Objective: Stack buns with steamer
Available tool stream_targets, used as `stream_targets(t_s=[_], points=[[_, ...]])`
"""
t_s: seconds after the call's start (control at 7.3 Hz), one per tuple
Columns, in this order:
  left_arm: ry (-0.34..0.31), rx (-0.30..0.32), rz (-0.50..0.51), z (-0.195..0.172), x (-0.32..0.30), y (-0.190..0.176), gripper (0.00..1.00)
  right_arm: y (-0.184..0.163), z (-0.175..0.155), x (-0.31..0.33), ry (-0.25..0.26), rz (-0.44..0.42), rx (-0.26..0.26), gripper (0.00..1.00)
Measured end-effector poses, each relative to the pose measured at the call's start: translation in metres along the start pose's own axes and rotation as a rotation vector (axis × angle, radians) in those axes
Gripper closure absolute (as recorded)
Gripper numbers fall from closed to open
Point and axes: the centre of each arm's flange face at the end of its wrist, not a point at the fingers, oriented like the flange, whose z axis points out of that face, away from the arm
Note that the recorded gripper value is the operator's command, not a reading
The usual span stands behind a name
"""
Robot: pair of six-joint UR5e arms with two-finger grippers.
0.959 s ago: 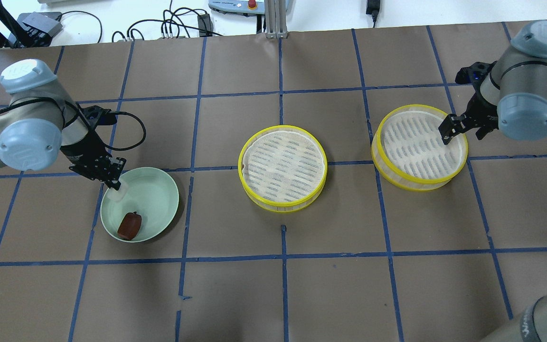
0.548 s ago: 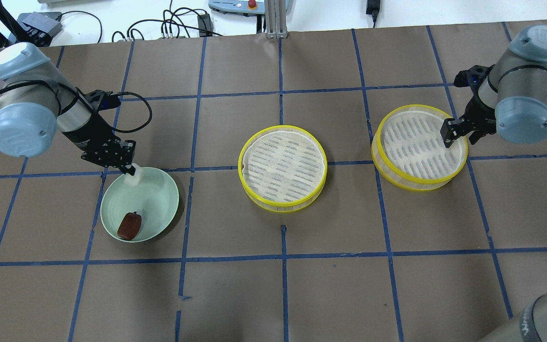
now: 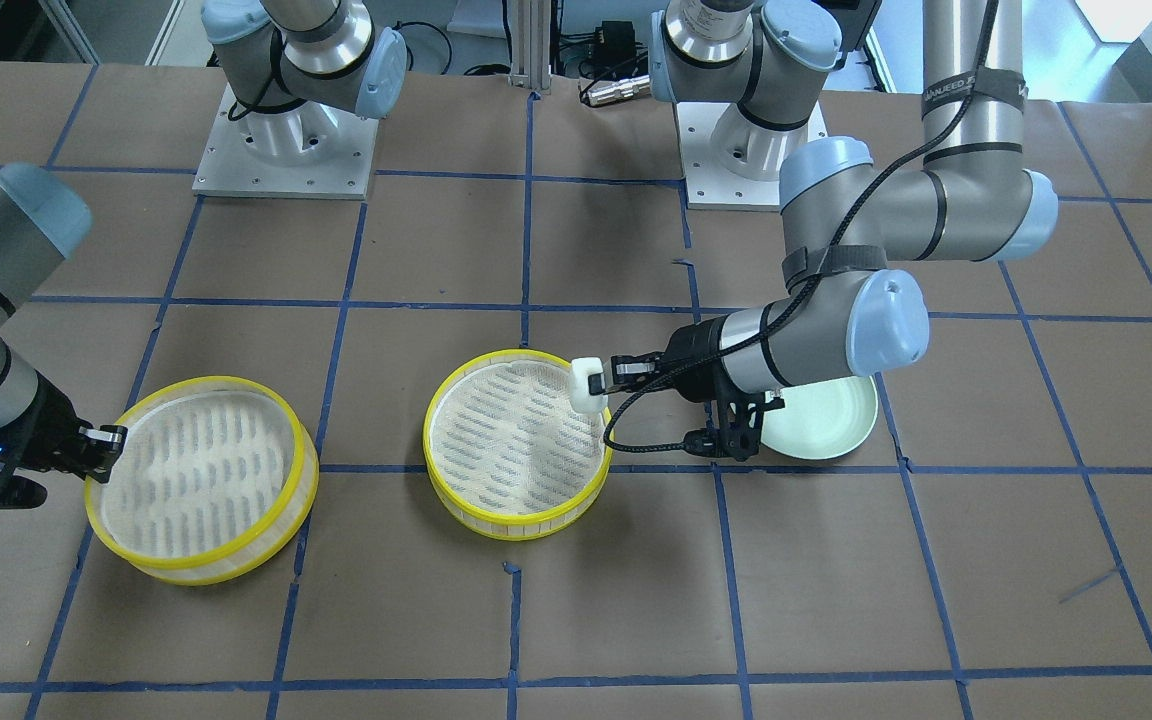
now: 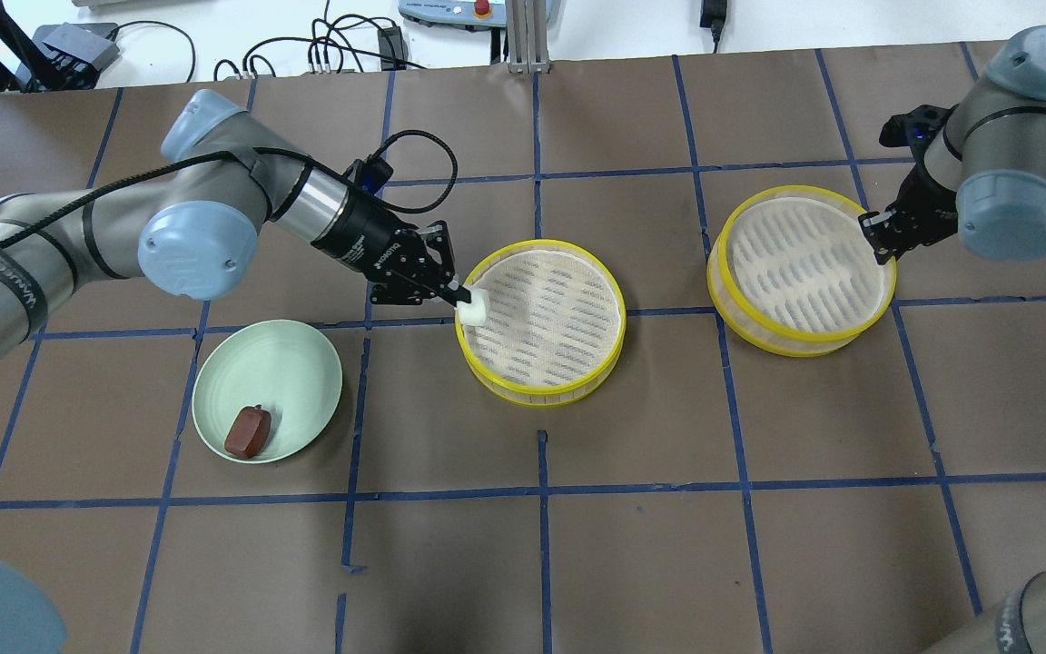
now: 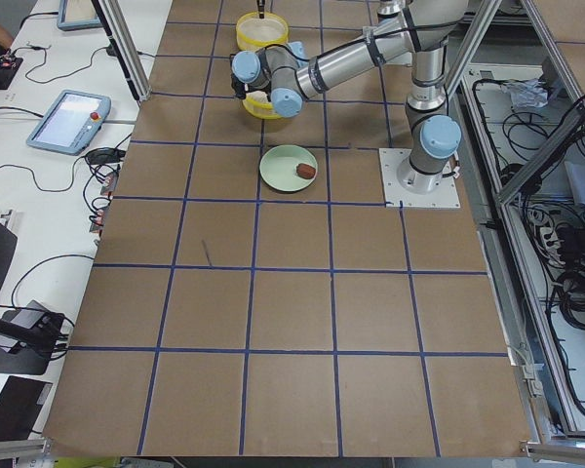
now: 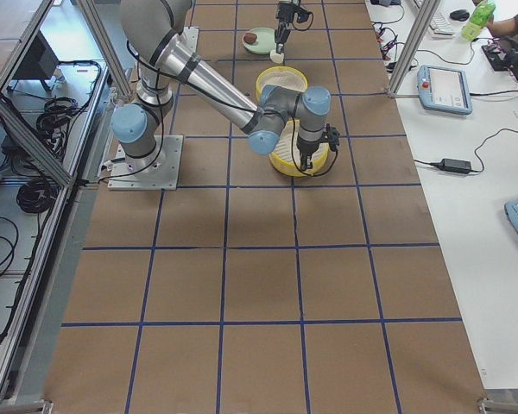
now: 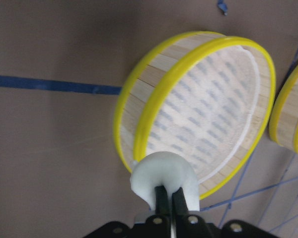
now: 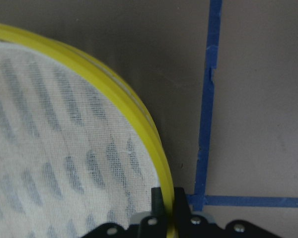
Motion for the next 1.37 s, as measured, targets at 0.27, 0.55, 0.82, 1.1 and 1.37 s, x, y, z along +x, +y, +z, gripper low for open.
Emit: stream_targets(t_s=[0.27, 0.55, 0.82, 1.1, 1.37], points=[[0.002, -0.02, -0.01, 0.011, 0.002, -0.002, 0.2, -0.008, -0.034, -0.018, -0.014, 0.086, -0.007, 0.92], [0.001, -0.021, -0.01, 0.012, 0.003, -0.002, 0.19, -0.018, -0.06, -0.06, -0.011, 0.129, -0.008, 0.92], [0.0, -0.019, -0.007, 0.011, 0.003, -0.001, 0.19, -0.023, -0.072, -0.085, -0.01, 0.16, -0.017, 0.92], [-0.016, -0.013, 0.004, 0.009, 0.003, -0.001, 0.19, -0.024, -0.08, -0.111, -0.007, 0.185, -0.01, 0.92], [-0.25, 0.017, 0.091, -0.006, -0.021, 0.001, 0.19, -0.016, -0.087, -0.173, -0.006, 0.231, -0.022, 0.92]])
